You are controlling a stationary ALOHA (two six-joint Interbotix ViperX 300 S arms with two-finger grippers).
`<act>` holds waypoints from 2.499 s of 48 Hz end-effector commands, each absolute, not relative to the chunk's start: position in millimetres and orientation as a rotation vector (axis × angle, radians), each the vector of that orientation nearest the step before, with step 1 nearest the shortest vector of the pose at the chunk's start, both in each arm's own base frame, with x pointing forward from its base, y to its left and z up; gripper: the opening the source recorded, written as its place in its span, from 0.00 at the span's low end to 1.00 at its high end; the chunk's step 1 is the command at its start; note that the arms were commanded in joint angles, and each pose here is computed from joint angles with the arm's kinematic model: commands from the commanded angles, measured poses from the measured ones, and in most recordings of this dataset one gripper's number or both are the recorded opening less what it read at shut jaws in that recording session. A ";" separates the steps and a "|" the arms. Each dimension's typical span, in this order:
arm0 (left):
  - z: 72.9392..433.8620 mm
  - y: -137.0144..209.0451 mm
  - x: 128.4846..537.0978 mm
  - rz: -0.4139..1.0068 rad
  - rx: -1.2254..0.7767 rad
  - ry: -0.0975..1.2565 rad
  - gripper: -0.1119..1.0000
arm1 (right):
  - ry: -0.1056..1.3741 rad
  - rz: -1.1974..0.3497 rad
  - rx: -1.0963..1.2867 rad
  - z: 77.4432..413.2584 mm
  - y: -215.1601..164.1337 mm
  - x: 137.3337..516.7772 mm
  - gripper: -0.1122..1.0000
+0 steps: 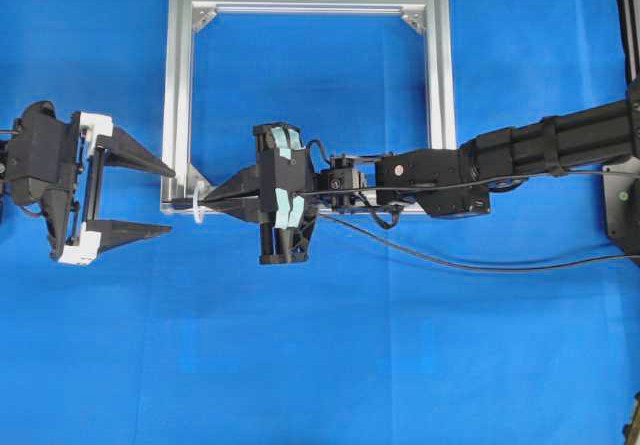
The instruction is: Insert the wire through the string loop located on the left side.
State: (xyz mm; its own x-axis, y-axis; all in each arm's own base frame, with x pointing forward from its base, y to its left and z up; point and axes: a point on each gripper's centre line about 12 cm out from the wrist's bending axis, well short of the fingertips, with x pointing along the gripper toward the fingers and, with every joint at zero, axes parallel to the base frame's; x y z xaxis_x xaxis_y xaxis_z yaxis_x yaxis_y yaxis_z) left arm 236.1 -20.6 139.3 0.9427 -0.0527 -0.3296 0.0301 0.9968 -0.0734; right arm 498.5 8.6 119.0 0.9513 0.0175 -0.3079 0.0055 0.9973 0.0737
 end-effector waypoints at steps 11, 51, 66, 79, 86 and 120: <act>135.3 -22.8 245.9 -0.046 -0.065 0.370 0.89 | 0.270 0.004 0.076 135.1 7.0 503.0 0.10; 109.3 -23.8 256.5 -0.042 -0.047 0.444 0.88 | 0.273 -0.002 0.078 134.4 4.6 502.6 0.10; 110.4 -24.0 257.9 -0.044 -0.039 0.440 0.88 | 0.273 -0.001 0.077 134.4 4.7 502.6 0.10; 117.7 -29.7 259.4 -0.078 -0.011 0.394 0.45 | 0.273 -0.002 0.078 134.4 4.6 502.6 0.10; 118.0 -31.9 258.6 -0.088 -0.006 0.388 0.18 | 0.273 -0.002 0.078 134.4 4.6 502.6 0.10; 117.2 -31.9 258.2 -0.087 -0.009 0.396 0.18 | 0.302 -0.004 0.082 130.5 4.6 501.0 0.22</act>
State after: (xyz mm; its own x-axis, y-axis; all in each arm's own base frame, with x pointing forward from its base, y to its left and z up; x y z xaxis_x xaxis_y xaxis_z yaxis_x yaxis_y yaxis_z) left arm 255.6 -28.0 110.2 0.9073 -0.0707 -0.4144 0.0667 0.9975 -0.0243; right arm 497.4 8.6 116.2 0.9444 0.0181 -0.3282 0.0060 0.9974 0.0721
